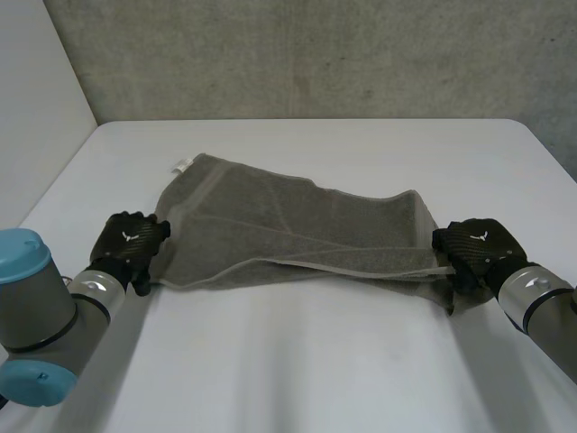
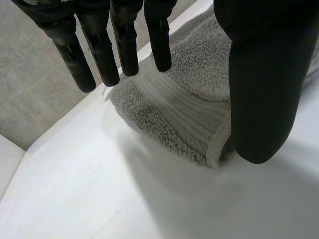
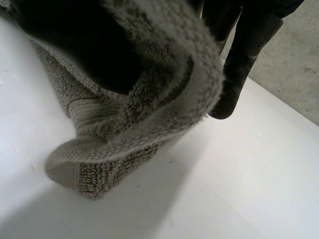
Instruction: Fold the towel.
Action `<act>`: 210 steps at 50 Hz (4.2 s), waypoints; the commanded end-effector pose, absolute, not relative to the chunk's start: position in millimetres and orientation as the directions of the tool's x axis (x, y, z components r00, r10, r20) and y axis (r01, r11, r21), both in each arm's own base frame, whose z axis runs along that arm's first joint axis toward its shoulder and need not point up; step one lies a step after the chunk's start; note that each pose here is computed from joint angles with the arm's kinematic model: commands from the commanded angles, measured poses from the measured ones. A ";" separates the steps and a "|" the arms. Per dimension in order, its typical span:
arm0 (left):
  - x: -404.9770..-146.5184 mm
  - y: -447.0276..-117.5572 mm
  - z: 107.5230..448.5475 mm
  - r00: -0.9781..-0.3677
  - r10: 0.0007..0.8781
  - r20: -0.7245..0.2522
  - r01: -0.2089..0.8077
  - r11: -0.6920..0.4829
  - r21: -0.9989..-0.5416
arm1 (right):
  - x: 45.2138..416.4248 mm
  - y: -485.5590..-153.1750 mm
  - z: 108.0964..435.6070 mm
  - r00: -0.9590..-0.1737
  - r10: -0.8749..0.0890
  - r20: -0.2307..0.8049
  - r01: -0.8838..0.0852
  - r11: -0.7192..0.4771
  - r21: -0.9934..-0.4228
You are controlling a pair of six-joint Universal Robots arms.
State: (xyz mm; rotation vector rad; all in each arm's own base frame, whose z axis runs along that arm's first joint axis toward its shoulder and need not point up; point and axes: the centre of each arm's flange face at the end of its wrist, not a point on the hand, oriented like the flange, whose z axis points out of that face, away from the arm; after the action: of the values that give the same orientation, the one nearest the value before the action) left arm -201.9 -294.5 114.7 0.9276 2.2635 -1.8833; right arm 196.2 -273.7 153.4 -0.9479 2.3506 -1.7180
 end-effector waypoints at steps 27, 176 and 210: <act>-208.0 -321.9 118.7 -0.912 0.367 -0.183 0.241 0.118 -0.963 | 196.8 -274.3 147.3 -0.803 -0.526 0.279 -0.434 0.195 -0.880; -222.0 -308.9 189.1 -0.900 0.362 -0.243 0.199 -0.156 -0.968 | 219.4 -295.4 152.2 -0.662 -0.561 0.496 -0.635 0.069 -0.770; -218.6 -305.2 183.9 -0.901 0.361 -0.242 0.206 -0.136 -0.969 | 206.8 -249.8 162.2 -0.675 -0.543 0.498 -0.638 0.093 -0.764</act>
State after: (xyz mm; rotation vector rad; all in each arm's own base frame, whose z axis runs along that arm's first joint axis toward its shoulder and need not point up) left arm -218.5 -305.3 184.6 0.7027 2.1292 -2.3507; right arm 207.4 -255.5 167.7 -1.2890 2.3724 -1.7836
